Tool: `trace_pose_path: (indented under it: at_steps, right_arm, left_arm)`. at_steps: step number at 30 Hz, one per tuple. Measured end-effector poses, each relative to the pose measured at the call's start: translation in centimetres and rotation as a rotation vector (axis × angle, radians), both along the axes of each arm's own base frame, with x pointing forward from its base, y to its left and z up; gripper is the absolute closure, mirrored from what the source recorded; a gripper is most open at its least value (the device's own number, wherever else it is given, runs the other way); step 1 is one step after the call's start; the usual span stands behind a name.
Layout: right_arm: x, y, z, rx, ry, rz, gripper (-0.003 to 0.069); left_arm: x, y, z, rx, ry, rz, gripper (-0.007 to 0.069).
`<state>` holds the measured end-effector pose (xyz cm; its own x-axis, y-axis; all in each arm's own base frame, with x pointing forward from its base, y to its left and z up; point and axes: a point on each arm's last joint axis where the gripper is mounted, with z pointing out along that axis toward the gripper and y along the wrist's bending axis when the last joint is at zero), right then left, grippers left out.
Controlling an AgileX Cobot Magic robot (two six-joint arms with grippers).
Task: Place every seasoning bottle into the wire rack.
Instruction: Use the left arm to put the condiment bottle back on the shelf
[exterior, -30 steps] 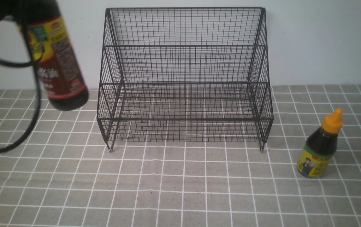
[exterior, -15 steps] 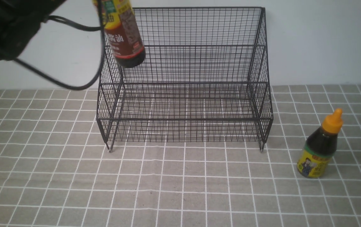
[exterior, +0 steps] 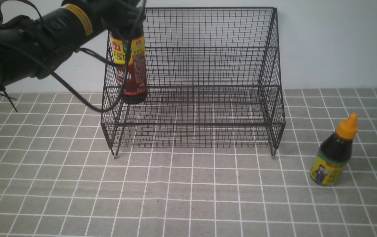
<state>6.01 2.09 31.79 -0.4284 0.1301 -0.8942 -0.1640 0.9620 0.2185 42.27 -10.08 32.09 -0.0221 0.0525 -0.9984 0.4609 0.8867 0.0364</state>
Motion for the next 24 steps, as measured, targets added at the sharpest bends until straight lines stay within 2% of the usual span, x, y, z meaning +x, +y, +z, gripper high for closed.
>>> trace_pose_path:
  at_steps: [5,11,19,21,24]
  right_arm:
    - [0.4,0.1,0.2,-0.016,0.029,0.012,0.0670]
    - [2.4,0.3,1.6,-0.077,0.127,0.061,0.0670]
    - [4.7,0.6,2.5,-0.117,0.225,0.110,0.0670]
    - [4.7,0.6,2.5,-0.129,0.219,0.125,0.0670]
    - [4.8,0.7,2.7,-0.149,0.204,0.143,0.0670]
  left_arm:
    - [-0.3,-0.2,-1.1,0.056,0.049,-0.030,0.0360]
    - [0.1,0.7,-2.8,-0.051,0.237,0.105,0.0360]
    - [0.1,0.7,-2.8,-0.013,0.251,0.105,0.0358]
    - [0.0,0.7,-2.8,-0.006,0.253,0.099,0.0342]
    - [0.0,0.7,-2.8,-0.004,0.259,0.097,0.0265]
